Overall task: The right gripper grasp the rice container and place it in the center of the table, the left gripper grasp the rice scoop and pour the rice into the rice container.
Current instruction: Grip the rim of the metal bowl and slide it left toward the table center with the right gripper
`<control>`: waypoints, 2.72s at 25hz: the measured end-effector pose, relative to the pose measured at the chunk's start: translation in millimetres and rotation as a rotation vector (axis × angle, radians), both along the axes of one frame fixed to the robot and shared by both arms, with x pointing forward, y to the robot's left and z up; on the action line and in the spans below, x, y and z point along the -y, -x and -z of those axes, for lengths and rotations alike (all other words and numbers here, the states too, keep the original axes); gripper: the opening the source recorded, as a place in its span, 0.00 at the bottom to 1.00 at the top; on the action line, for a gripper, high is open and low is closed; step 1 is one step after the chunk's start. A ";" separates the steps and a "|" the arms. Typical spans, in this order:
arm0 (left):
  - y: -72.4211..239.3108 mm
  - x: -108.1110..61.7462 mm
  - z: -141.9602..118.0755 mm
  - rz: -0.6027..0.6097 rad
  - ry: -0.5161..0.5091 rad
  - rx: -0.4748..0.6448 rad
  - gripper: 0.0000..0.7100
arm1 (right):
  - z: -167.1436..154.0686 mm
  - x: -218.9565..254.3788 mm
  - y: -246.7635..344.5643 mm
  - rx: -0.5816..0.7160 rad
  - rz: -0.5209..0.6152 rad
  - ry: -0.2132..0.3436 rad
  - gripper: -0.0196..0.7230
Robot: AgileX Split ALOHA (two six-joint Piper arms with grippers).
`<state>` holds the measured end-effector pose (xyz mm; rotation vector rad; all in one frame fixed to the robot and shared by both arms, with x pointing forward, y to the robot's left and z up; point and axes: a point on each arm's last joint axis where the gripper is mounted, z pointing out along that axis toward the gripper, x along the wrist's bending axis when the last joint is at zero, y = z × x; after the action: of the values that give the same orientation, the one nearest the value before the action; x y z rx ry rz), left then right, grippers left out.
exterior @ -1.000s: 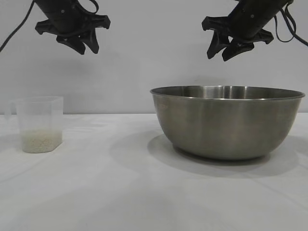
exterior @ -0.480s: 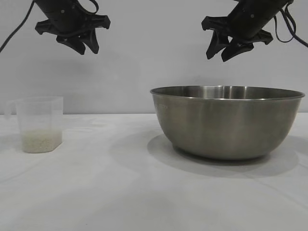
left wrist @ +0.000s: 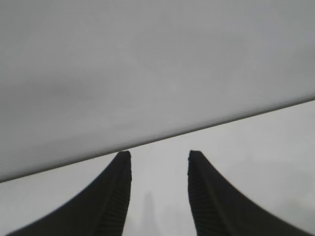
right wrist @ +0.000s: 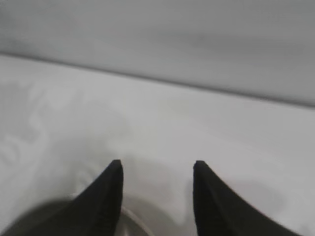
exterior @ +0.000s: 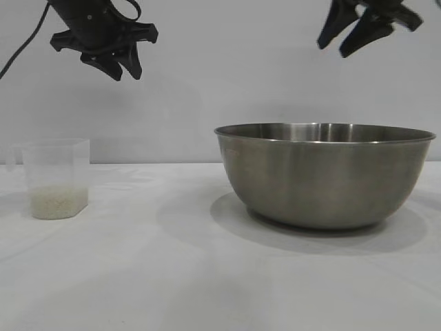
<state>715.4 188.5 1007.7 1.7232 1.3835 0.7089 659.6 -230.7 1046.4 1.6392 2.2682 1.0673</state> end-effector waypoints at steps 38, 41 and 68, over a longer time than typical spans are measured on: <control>2.3 1.2 1.8 0.011 -0.004 -0.033 0.32 | 93.7 13.5 19.2 -0.630 -0.066 0.199 0.03; 2.3 1.2 1.8 0.011 -0.004 -0.033 0.32 | 93.7 13.5 19.2 -0.630 -0.065 0.198 0.03; 2.4 1.2 1.9 0.011 -0.004 -0.035 0.32 | 93.2 -67.4 30.8 -0.549 -0.200 0.213 0.34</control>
<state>713.0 187.4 1005.8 1.7529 1.3960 0.6789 628.8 -163.3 953.3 1.8077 2.8112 0.4038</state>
